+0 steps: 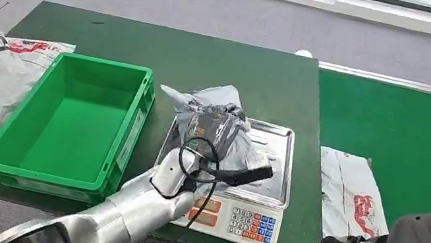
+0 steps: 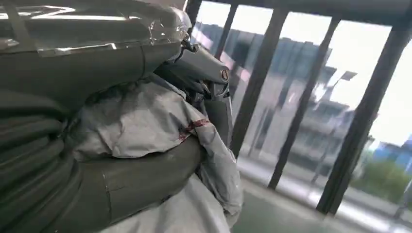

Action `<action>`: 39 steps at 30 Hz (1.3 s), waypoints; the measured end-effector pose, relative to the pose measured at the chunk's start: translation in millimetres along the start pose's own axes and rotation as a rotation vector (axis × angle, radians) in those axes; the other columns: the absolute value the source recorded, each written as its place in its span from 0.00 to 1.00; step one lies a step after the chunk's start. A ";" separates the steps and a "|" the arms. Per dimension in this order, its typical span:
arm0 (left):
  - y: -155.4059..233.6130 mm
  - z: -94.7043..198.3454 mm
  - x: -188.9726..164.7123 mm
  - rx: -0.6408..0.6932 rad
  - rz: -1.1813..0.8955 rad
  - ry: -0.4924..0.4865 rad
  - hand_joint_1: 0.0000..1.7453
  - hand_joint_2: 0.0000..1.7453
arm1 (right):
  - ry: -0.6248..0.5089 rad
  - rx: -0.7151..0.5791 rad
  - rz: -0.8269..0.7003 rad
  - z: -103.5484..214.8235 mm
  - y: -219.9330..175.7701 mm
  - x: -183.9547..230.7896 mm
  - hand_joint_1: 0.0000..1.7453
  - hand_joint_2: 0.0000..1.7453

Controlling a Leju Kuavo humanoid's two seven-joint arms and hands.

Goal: Moved the parcel from conveyor to table for the left to box.

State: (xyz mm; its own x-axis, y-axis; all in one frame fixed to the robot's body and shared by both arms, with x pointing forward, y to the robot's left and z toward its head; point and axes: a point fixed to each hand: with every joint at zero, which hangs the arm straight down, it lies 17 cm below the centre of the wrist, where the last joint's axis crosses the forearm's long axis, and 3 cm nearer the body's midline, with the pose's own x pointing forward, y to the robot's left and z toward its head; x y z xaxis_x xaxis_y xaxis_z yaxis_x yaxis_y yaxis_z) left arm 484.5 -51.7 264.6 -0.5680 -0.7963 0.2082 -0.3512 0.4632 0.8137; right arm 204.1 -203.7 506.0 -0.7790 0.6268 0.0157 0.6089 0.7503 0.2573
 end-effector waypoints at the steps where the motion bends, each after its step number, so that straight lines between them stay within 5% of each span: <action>1: 23.8 -5.1 -4.9 0.072 -0.014 0.005 1.00 1.00 | 0.001 -0.001 0.000 -0.1 -0.3 -0.3 0.00 1.00; 8: 91.5 -8.6 -57.1 0.260 0.016 0.160 1.00 1.00 | 0.002 -0.002 0.002 -0.1 -1.2 -0.9 0.00 1.00; 14: 122.3 -0.9 -73.8 0.341 -0.015 0.175 1.00 1.00 | 0.007 -0.007 -0.003 -0.1 -2.0 -2.0 0.00 1.00; 20: 243.0 23.8 -124.9 0.645 -0.078 0.152 1.00 1.00 | 0.024 -0.022 -0.020 0.1 -5.0 -5.3 0.00 1.00; 24: 292.6 55.0 -167.7 0.767 -0.142 0.237 1.00 1.00 | 0.027 -0.020 -0.007 1.9 -7.0 -7.7 0.00 1.00; 31: 323.3 83.0 -194.3 0.846 -0.181 0.309 1.00 1.00 | 0.023 -0.009 0.018 3.7 -8.3 -10.3 0.00 1.00; 39: 314.9 110.4 -242.8 0.838 -0.201 0.389 1.00 1.00 | 0.019 0.005 0.038 6.0 -8.4 -11.2 0.00 1.00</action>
State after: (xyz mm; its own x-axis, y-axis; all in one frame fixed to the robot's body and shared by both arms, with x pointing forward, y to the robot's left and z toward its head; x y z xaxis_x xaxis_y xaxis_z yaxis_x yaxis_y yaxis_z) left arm 429.6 330.4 410.4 -0.2033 -0.8956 0.3957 -0.9219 0.3113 0.2308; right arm 208.6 -215.7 497.9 -0.7578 0.6510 0.0437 0.6389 0.7269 0.2517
